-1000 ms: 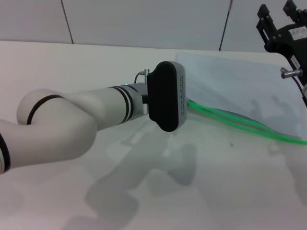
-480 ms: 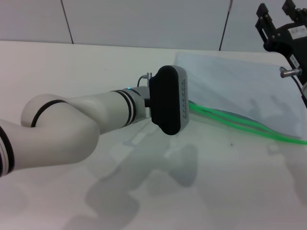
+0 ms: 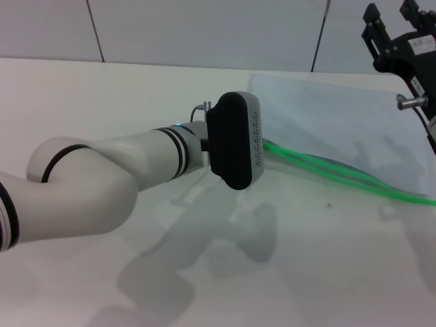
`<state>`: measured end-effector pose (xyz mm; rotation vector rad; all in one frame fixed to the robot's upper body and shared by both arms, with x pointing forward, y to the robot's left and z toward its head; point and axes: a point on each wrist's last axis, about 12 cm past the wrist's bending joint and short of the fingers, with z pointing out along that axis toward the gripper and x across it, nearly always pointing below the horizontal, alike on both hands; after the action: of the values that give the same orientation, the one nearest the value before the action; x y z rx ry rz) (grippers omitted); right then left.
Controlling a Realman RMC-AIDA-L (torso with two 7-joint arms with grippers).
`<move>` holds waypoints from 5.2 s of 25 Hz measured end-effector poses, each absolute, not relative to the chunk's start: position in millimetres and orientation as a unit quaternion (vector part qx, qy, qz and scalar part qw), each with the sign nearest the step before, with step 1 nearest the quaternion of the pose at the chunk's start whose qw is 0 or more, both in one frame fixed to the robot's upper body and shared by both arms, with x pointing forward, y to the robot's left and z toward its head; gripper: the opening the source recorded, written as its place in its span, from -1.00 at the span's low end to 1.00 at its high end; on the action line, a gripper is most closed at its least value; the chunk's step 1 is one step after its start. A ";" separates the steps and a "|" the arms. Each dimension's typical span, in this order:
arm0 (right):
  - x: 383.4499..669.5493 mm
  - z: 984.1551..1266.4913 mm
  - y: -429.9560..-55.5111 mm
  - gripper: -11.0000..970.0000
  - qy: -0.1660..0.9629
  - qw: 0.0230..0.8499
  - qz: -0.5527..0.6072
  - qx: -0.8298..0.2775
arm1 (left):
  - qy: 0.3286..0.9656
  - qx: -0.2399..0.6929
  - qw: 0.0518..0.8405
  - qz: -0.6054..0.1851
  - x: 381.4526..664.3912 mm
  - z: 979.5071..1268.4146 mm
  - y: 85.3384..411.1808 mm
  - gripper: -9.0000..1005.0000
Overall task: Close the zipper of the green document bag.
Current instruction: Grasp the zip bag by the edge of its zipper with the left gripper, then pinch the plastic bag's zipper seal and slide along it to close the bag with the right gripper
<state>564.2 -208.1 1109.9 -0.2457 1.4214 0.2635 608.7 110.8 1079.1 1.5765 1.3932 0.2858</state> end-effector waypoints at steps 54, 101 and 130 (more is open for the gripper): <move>563.2 1111.9 -200.4 0.20 0.646 0.742 0.130 -0.120 | 0.566 0.635 0.513 0.116 609.9 1076.7 104.5 -0.49; 581.2 1114.5 -233.3 0.20 0.635 0.622 0.353 -0.292 | 0.572 0.602 0.552 0.080 593.5 1088.4 98.9 -0.88; 580.1 1086.8 -218.6 0.19 0.623 0.611 0.213 -0.439 | 0.567 0.593 0.569 0.061 585.8 1101.6 93.0 -0.87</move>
<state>580.1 -218.6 1086.8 -1.0133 1.4372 0.4920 585.8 93.0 1101.6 1.3915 1.3311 0.1438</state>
